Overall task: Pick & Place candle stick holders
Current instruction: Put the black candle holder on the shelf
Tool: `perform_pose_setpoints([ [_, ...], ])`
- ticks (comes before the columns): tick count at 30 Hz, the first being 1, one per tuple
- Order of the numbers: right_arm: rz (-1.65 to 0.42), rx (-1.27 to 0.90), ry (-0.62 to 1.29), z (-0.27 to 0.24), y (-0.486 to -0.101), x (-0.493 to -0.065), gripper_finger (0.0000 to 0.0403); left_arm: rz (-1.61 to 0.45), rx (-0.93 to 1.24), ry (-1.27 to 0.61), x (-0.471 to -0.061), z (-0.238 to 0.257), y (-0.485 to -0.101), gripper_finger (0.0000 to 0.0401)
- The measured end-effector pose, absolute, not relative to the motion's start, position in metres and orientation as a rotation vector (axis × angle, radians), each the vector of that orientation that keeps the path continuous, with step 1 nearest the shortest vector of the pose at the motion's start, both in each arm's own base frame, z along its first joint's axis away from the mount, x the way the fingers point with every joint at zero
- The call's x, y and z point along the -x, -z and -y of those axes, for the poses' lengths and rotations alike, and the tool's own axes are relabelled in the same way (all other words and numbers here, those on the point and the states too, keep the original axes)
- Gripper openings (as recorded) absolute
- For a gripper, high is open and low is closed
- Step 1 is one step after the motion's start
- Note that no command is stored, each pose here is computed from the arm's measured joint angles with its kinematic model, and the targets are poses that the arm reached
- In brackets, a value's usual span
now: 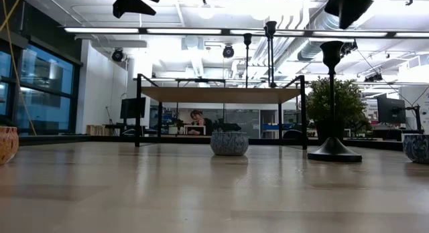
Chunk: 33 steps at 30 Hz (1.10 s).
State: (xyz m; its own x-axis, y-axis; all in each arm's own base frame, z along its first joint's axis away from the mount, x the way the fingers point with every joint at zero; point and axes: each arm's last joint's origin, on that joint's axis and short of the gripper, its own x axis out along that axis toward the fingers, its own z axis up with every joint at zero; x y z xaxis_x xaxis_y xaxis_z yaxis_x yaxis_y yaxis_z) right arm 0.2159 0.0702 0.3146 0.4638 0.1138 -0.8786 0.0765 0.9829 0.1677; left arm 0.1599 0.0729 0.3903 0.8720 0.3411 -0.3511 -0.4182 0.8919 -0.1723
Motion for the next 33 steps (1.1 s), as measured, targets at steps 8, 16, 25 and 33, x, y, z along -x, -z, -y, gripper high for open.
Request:
perform_pose_setpoints([
  [8, -1.245, -0.289, 0.046, -0.082, -0.293, -0.227, 0.0248, -0.32, 0.248, -0.402, -0.16, -0.073, -0.39, 0.0216],
  [16, -1.306, -0.314, -0.009, -0.092, -0.285, -0.23, 0.0248, -0.32, 0.249, -0.394, -0.16, -0.073, -0.39, 0.0216],
  [25, -1.156, -0.295, 0.02, -0.072, -0.323, -0.188, 0.0248, -0.317, 0.225, -0.389, -0.16, -0.073, -0.391, 0.0216],
  [33, -0.837, -0.315, -0.037, -0.069, -0.321, -0.181, 0.0248, -0.319, 0.222, -0.388, -0.16, -0.073, -0.391, 0.0216],
])
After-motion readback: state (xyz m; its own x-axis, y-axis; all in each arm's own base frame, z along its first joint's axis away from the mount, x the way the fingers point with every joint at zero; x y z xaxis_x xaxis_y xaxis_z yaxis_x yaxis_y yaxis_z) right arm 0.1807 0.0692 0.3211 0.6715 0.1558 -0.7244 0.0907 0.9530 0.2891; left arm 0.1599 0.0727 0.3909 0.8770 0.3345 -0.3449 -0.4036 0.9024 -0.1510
